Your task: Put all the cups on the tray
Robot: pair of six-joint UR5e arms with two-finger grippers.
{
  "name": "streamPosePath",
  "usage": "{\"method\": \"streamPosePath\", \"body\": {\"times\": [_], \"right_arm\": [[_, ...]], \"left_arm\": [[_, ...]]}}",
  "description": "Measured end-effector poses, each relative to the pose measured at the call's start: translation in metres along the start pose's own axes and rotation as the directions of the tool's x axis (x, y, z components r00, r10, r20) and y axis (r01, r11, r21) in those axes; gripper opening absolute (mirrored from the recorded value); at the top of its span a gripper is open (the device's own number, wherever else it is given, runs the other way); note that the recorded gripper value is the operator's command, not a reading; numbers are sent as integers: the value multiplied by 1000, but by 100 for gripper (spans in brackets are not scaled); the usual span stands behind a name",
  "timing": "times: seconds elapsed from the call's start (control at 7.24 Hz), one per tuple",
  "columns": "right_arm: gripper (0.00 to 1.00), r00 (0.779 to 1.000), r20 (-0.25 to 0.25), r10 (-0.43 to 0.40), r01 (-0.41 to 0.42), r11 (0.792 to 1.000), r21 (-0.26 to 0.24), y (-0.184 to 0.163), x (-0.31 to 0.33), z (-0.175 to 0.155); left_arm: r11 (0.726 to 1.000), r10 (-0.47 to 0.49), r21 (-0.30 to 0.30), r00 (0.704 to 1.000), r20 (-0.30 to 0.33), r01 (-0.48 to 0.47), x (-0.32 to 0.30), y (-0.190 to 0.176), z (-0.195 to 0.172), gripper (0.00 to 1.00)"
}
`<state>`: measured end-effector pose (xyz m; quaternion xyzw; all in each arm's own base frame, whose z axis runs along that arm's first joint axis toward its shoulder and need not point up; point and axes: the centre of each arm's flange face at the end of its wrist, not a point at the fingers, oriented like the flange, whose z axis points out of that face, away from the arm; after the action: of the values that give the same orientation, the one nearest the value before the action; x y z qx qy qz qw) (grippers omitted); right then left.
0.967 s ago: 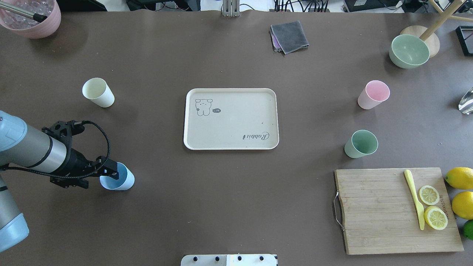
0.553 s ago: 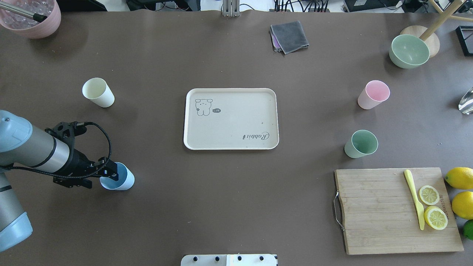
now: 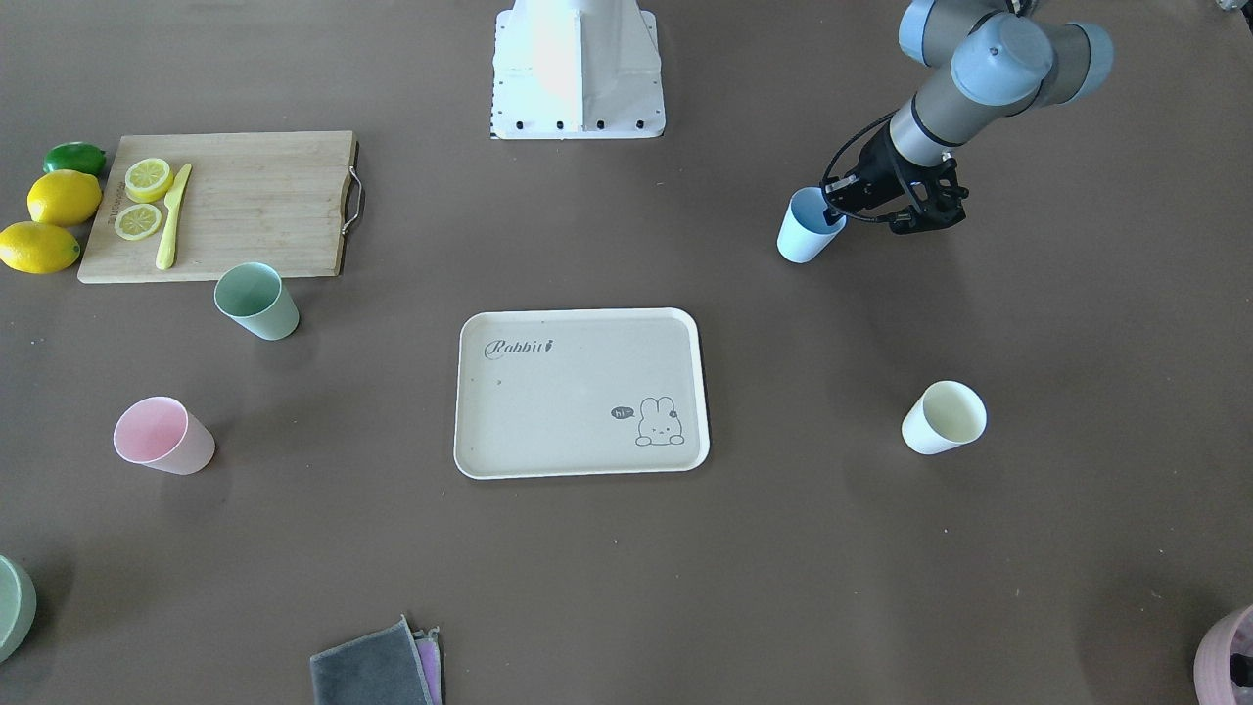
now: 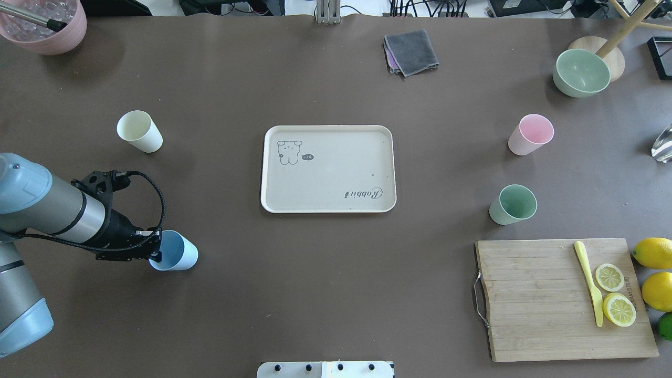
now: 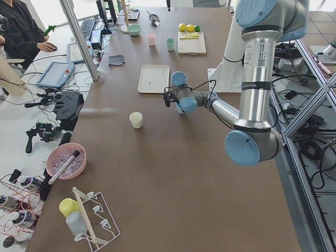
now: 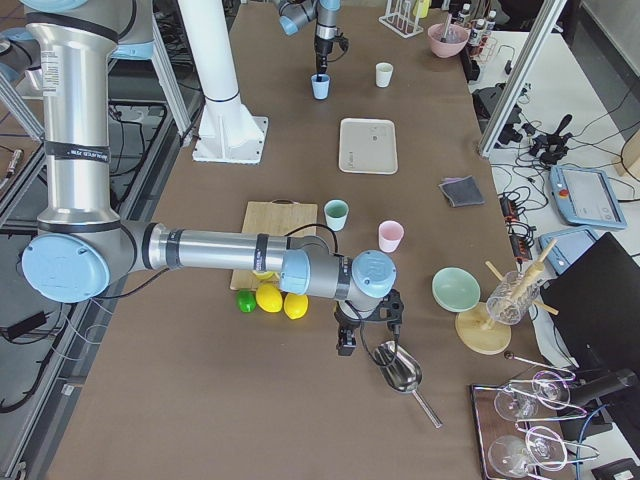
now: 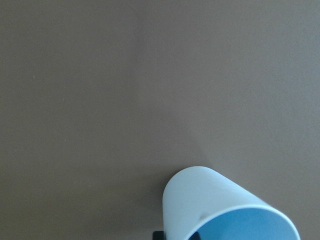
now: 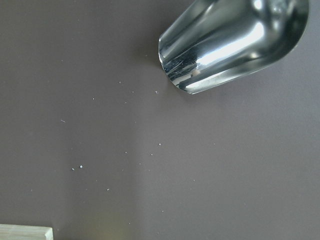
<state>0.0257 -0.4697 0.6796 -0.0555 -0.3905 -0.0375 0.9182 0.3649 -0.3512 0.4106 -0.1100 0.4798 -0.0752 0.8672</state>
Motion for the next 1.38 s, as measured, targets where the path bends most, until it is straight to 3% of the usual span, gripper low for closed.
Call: {"method": "streamPosePath", "body": {"times": [0.41,0.83,1.38], "right_arm": [[100,1000,4,-1,1,1000,0,-1,-2,0],[100,1000,2,-10,10,1000,-2,-6,-7,-1],[100,1000,1,-18,18,1000,-3,-9,-12,0]], "left_arm": [[999,-26,-32,999,-36,25,27,-13,-23,0],[997,-74,-28,997,15,74,141,-38,-31,0],[994,-108,-5,994,26,108,220,-88,-25,0]]}}
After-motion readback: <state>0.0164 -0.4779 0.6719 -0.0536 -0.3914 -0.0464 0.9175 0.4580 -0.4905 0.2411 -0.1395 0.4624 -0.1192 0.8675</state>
